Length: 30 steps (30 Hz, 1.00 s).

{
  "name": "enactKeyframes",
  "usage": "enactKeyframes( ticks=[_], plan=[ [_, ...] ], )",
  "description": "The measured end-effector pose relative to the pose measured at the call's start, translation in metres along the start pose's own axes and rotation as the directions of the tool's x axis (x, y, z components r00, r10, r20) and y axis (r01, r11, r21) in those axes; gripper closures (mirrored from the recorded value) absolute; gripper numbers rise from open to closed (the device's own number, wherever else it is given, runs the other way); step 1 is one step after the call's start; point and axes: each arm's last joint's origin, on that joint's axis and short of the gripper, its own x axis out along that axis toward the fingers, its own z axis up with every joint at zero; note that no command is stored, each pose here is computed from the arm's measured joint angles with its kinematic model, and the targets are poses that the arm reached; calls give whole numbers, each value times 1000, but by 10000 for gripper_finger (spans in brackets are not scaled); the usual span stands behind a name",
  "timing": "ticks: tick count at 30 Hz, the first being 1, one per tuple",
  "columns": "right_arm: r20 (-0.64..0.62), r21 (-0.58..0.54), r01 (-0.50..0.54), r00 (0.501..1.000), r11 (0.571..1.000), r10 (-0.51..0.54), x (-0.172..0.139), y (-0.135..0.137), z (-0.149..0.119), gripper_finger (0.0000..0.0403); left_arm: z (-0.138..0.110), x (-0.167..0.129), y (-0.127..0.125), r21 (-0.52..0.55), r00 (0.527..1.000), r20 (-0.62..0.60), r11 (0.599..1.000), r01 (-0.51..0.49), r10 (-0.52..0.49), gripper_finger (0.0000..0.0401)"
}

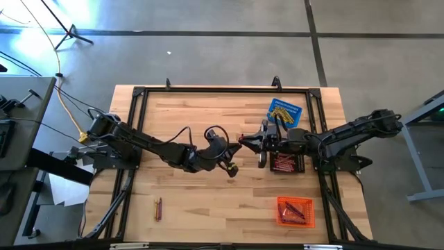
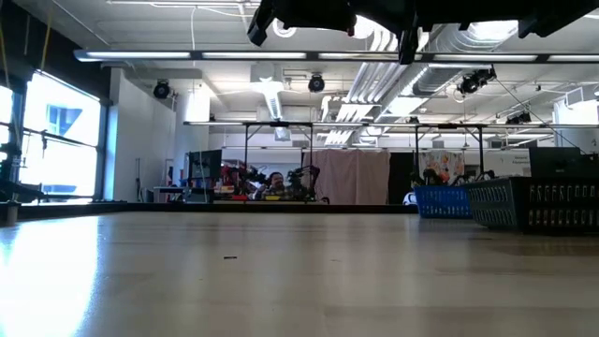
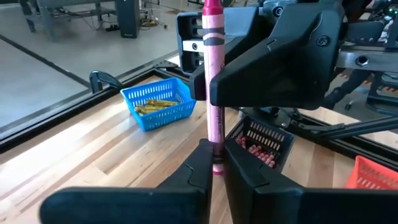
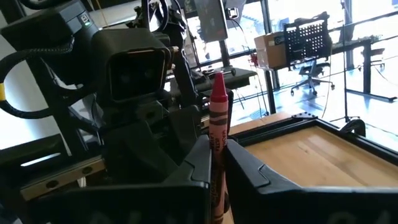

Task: Sort crayons
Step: Put the red crayon into the black bin

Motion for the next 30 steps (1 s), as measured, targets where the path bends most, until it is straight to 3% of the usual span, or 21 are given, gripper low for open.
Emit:
enactKeyframes(
  ticks=[9, 14, 17, 21, 25, 27, 30],
  plan=[
    [-116, -16, 119, 986, 993, -120, -7, -26, 5, 394, -1, 0, 0, 11, 1000, -16, 1000, 3, -3, 328],
    [-239, -23, 115, 964, 993, -117, -22, -36, 9, 394, -4, 0, 1, 19, 999, -37, 1000, 10, -9, 305],
    [-488, 40, 138, 867, 990, -101, -39, -42, 4, 394, -8, 0, 2, 28, 997, -74, 1000, 1, 1, 302],
    [-765, 89, 269, 635, 959, -107, -67, -47, -12, 394, -15, -1, 5, 23, 989, -147, 1000, -3, 6, 304],
    [-894, 59, 363, 433, 930, -113, -87, -44, -26, 394, -22, -2, 9, 13, 979, -200, 999, -39, 41, 304],
    [-915, 43, 378, 386, 925, -115, -91, -42, -29, 394, -23, -3, 11, 11, 976, -209, 998, -58, 59, 303],
    [-927, 29, 382, 355, 924, -118, -95, -40, -30, 394, -23, -3, 11, 13, 976, -209, 998, -62, 64, 302]
  ],
)
